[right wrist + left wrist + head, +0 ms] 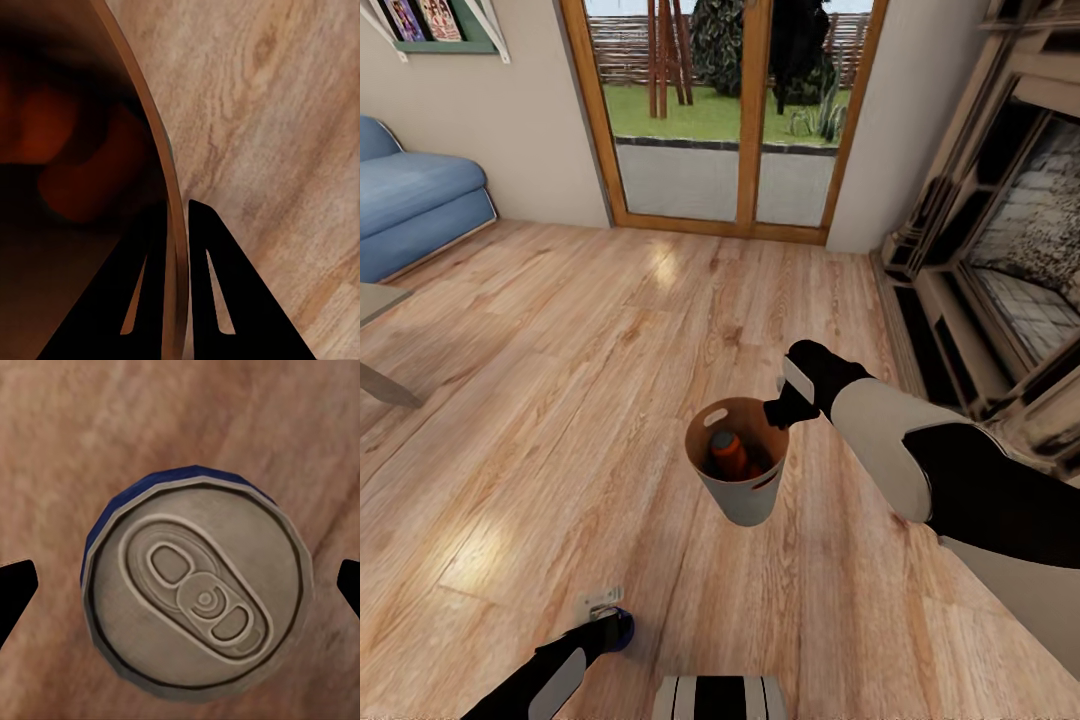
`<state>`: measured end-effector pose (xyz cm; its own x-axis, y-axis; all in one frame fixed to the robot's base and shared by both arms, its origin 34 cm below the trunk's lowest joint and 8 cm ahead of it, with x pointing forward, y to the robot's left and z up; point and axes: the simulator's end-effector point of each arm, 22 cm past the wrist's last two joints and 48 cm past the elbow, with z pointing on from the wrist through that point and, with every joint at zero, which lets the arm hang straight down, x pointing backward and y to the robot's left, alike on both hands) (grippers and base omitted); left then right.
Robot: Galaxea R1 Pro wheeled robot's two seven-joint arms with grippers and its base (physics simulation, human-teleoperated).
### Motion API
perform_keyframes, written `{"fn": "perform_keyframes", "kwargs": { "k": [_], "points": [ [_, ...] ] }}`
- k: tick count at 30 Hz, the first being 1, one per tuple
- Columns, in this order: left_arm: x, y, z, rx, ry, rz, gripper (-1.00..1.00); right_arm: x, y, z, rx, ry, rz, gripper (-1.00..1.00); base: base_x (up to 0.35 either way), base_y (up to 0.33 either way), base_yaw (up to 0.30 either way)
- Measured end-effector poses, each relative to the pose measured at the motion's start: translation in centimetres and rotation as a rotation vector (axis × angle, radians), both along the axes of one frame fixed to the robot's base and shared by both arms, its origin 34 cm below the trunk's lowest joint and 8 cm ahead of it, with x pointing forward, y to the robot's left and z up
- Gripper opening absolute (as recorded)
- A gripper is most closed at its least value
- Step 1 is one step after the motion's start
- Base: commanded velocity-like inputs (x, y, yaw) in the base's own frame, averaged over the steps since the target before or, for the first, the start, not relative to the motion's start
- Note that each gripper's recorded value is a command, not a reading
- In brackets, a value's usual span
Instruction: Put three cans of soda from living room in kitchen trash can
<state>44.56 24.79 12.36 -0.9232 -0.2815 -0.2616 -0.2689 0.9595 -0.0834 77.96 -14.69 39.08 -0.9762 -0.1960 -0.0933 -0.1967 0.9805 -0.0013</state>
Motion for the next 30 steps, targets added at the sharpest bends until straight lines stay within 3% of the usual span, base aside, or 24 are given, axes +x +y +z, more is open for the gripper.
{"fn": "perform_keyframes", "kwargs": {
  "k": [16,17,30],
  "points": [
    [-0.3,0.0,-0.4,0.001,0.007,0.002,1.0,-0.1,0.0,-0.8,-0.001,0.011,0.0,-1.0,0.0,0.0,0.0],
    [-0.3,0.0,-0.4,0.001,0.005,0.002,-1.0,-0.1,0.0,-0.8,-0.001,0.011,0.001,-1.0,0.0,0.0,0.0],
    [0.7,0.0,0.2,0.003,-0.03,0.009,-1.0,0.0,-0.1,0.1,-0.005,-0.002,0.002,-1.0,0.0,0.0,0.0]
  ]
}}
